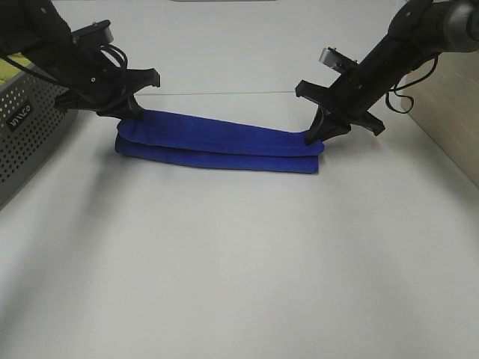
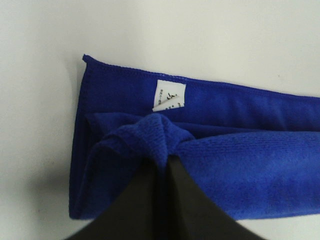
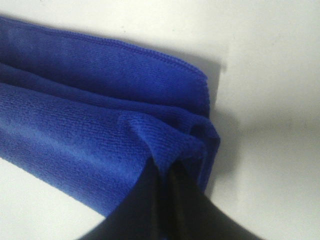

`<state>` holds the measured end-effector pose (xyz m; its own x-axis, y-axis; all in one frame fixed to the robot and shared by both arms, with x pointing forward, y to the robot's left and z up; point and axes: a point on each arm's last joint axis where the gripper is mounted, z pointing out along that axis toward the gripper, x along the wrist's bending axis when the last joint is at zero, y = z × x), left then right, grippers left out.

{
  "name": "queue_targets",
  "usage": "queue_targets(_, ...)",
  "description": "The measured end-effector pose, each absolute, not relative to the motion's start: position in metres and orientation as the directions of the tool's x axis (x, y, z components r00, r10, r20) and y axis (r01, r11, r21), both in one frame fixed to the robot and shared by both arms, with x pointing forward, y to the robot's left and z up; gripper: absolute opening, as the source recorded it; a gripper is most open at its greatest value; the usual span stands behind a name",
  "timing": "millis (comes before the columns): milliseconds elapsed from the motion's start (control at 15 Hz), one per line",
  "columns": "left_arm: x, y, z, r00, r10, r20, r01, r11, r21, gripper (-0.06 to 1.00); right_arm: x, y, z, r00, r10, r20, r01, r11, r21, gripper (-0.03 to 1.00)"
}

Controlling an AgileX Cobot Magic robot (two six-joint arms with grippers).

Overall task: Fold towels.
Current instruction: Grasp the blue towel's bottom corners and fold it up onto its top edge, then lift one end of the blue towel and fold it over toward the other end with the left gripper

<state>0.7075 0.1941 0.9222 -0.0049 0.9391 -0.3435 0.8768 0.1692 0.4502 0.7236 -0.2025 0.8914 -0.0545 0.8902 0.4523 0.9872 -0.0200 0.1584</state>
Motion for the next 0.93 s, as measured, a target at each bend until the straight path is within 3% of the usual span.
queue_targets(133,0.718,0.192,0.91,-0.006,0.939,-0.344,0.878,0.17,0.448,0.14,0.724,-0.202,0.886,-0.046,0.891,0.452,0.989,-0.023,0.146,0.06)
queue_targets(200,0.72,0.192,0.909,-0.005,0.939,-0.344,0.877,0.17,0.45,0.27,0.724,-0.202,0.884,-0.044,0.891,0.452,0.99,-0.023,0.141,0.16)
queue_targets(400,0.721,0.192,0.908,0.002,0.943,-0.334,0.875,0.16,0.458,0.73,0.723,-0.202,0.885,-0.046,0.89,0.453,0.991,-0.017,0.136,0.72)
queue_targets(467,0.721,0.193,0.908,0.016,0.951,-0.31,0.876,0.136,0.462,0.79,0.723,-0.203,0.888,-0.052,0.891,0.45,0.99,-0.013,0.14,0.81)
queue_targets(600,0.718,0.196,0.906,0.054,0.967,-0.249,0.891,0.066,0.45,0.82,0.722,-0.204,0.904,-0.081,0.9,0.428,0.986,0.01,0.165,0.87)
queue_targets(933,0.716,0.2,0.896,0.085,0.978,-0.191,0.91,0.002,0.414,0.82,0.719,-0.21,0.913,-0.123,0.925,0.36,0.983,0.063,0.173,0.89)
